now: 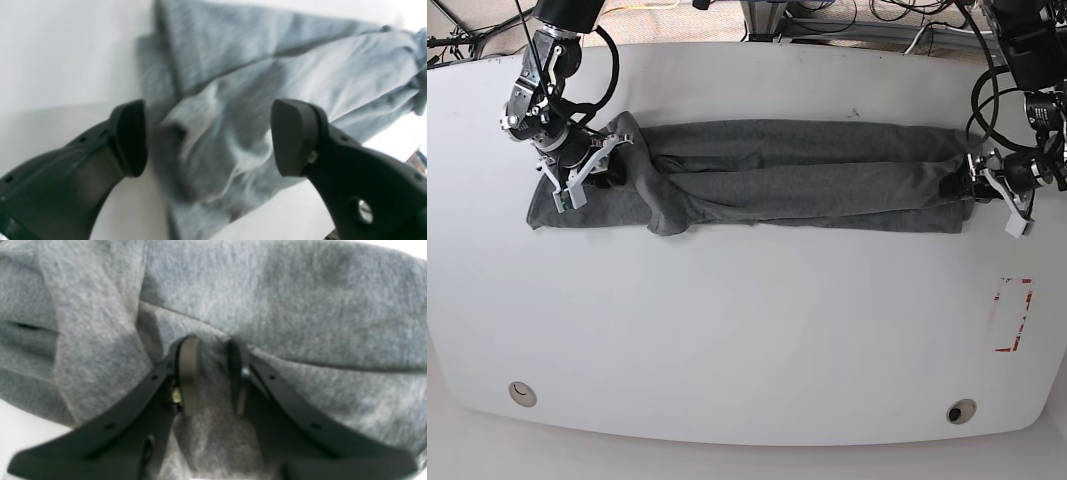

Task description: Fold the T-shirt properly

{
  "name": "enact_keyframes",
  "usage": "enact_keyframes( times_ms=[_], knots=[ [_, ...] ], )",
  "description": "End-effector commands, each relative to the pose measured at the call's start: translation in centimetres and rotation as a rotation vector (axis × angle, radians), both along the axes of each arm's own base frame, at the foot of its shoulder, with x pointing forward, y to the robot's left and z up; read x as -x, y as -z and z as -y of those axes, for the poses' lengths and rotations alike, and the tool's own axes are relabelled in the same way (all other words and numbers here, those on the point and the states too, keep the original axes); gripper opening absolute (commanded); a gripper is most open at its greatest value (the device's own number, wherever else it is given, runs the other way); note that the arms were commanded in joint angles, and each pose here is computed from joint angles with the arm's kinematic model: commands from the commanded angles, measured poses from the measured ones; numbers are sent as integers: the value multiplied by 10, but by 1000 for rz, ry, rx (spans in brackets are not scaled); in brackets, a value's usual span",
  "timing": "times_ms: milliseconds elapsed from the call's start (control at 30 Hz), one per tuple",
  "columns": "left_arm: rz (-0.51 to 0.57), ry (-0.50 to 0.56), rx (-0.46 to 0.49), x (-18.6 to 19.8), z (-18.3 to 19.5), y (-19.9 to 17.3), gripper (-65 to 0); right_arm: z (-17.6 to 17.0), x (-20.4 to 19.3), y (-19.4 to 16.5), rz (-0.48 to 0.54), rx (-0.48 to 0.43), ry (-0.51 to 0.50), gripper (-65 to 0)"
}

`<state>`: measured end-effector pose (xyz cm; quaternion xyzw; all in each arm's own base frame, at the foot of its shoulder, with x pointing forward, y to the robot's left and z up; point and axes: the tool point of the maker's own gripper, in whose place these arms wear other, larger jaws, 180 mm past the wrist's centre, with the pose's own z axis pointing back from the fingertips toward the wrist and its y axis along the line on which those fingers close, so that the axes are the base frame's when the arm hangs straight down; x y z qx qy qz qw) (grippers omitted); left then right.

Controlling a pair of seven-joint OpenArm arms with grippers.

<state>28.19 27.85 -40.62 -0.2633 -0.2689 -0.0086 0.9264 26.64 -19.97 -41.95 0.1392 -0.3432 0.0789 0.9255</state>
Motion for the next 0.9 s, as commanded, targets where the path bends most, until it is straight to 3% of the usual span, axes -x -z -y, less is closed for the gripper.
enact_keyframes(
  times_ms=[0,100,333,467,700,867],
  knots=[
    [-112,40,-57,24,-5,17,-133,5,4,1,-25,31,-11,-510],
    [-133,51,-59,29,-4,19,-172,5,4,1,-25,31,-11,-510],
    [-140,52,-49,30,2,23,-476,5,4,1,-25,31,-11,-510],
    [-135,49,-58,29,0,23,-597,4,3,1,-24,29,-10,-510],
    [-123,56,-93,26,-3,20,-614,4,3,1,-23,27,-10,-510],
    [-9,114,-170,6,3,-12,-614,4,3,1,-23,27,-10,-510]
  ],
)
